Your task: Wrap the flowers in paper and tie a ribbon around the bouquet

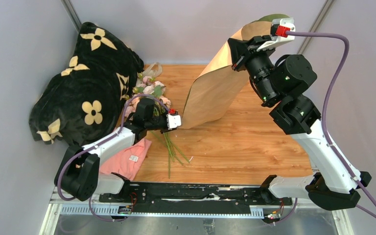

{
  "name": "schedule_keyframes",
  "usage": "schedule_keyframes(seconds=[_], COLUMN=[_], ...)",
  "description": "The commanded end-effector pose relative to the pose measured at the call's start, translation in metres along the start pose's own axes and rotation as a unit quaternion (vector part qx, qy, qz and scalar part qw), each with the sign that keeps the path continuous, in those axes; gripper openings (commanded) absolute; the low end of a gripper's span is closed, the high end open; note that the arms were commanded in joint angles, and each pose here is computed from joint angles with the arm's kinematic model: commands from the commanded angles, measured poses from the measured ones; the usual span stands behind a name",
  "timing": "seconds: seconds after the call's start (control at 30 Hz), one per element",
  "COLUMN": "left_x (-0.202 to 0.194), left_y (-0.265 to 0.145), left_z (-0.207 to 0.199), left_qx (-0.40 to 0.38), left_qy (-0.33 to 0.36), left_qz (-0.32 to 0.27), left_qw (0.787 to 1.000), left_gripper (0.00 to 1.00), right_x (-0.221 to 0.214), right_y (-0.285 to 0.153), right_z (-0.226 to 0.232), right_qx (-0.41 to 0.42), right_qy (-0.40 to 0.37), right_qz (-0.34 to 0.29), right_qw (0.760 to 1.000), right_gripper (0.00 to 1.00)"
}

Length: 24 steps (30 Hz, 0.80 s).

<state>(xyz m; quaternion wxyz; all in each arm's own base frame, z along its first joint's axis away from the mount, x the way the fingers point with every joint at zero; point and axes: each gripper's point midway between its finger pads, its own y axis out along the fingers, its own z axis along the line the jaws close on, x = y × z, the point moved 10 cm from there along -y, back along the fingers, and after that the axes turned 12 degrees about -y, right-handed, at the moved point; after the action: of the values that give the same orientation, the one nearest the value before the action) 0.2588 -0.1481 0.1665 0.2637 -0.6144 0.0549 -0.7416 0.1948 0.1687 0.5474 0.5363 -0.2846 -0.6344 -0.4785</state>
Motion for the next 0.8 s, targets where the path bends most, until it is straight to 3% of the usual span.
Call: schedule_keyframes(seconds=[0.0,0.33,0.77], left_x=[0.008,0.014,0.018], left_y=[0.006,-0.002,0.013], left_z=[0.013,0.024,0.009], left_qx=[0.015,0.0,-0.009], left_qy=[0.025,0.056,-0.001], left_qz=[-0.005,0.026,-0.007], left_qw=[1.0,0.998,1.0], left_gripper=[0.36,0.38,0.42], right_x=[0.018,0.019,0.02], right_y=[-0.006,-0.007,-0.009], right_z=[-0.005,-0.007,-0.008], right_qx=[-0.008,-0.012,-0.015], right_qy=[0.001,-0.012,-0.012], right_qz=[-0.024,-0.019,-0.021], right_qw=[1.0,1.0,1.0], right_gripper=[0.0,0.0,0.0])
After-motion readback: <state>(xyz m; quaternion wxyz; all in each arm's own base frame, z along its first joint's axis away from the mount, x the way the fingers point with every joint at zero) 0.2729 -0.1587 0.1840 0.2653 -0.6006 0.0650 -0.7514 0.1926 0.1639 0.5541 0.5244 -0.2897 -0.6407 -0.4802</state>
